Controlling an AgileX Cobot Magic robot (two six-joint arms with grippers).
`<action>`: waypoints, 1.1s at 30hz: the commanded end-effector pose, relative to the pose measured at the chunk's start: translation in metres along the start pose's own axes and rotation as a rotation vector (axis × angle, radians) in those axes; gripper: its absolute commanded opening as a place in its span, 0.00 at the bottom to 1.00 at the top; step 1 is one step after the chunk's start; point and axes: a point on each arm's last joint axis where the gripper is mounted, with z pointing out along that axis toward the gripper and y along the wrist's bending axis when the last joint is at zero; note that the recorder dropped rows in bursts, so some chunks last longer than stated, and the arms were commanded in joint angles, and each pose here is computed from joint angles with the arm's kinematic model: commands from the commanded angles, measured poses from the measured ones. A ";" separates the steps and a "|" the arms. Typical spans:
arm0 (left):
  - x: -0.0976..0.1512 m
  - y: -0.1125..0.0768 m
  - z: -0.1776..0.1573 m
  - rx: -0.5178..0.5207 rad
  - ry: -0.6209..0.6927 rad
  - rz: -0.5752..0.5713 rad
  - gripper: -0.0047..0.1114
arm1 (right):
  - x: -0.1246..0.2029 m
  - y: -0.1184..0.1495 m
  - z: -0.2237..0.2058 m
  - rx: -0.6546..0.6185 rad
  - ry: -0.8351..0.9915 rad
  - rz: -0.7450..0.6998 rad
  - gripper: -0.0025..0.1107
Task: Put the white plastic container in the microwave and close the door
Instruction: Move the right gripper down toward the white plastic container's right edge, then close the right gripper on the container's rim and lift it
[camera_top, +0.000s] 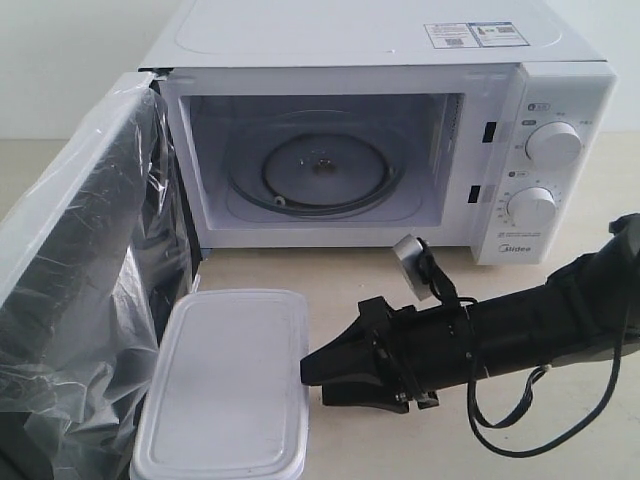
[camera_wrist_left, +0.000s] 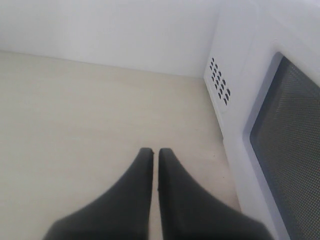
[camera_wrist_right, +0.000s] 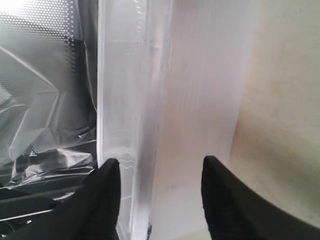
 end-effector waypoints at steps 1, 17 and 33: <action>0.000 0.000 0.000 -0.002 -0.008 -0.012 0.08 | -0.001 0.006 0.008 -0.007 0.019 -0.022 0.42; 0.000 0.000 0.000 -0.002 -0.008 -0.012 0.08 | -0.010 0.008 0.012 0.020 0.009 -0.017 0.39; 0.000 0.000 0.000 -0.002 -0.008 -0.012 0.08 | -0.010 0.013 0.021 0.026 0.026 -0.047 0.28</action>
